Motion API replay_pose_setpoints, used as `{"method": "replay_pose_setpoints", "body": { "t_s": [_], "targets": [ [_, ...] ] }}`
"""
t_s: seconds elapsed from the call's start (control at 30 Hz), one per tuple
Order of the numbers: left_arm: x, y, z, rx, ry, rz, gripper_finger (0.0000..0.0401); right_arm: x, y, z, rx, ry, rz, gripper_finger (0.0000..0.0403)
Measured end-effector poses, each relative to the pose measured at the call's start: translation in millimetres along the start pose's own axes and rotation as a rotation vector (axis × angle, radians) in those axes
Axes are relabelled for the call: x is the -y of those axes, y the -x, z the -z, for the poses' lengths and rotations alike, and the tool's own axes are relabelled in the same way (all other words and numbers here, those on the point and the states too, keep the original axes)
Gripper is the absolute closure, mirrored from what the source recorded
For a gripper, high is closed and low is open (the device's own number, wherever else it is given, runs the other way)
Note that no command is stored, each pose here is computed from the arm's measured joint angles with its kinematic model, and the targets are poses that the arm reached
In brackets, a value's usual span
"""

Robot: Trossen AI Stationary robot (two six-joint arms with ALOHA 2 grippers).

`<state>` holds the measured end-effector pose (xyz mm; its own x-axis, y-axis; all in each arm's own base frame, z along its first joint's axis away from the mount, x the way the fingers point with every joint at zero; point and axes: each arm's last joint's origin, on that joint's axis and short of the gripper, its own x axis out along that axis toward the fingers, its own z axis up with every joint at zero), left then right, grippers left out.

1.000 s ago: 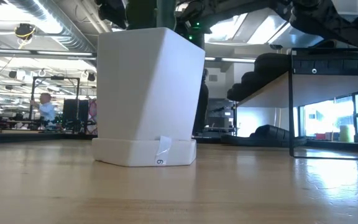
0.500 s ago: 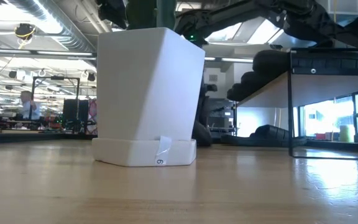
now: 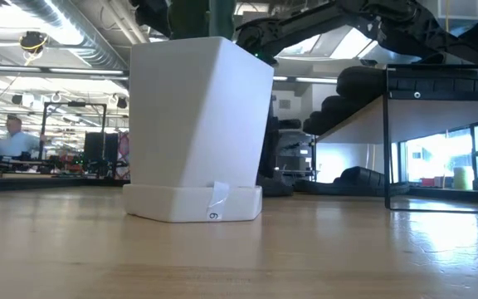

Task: Pick and place slides into the shelf
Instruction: Put the black slide under the shelf

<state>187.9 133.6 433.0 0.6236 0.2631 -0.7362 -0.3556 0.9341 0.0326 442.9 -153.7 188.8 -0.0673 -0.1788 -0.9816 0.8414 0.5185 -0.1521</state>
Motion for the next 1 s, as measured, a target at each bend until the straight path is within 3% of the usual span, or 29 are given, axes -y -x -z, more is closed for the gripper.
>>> {"method": "replay_pose_setpoints", "body": {
  "t_s": [0.23,0.4,0.73,0.87,1.0],
  "targets": [
    [0,0,0,-0.003,-0.02,0.001,0.0183,1,-14,-3,-0.062,-0.146,-0.091,0.0379],
    [0,0,1,-0.012,-0.019,0.004,0.0183,-2,-21,-3,-0.033,-0.151,-0.106,0.0385],
    [1,0,2,-0.025,-0.043,0.007,0.0183,-14,-21,-2,0.022,-0.025,-0.144,0.0301],
    [1,-4,8,-0.081,-0.012,0.021,0.0183,-14,-21,-2,0.017,-0.078,-0.142,0.029],
    [1,-29,23,-0.154,0.06,0.036,0.0183,-13,-20,-3,0.018,-0.103,-0.14,0.0289]
  ]
}}
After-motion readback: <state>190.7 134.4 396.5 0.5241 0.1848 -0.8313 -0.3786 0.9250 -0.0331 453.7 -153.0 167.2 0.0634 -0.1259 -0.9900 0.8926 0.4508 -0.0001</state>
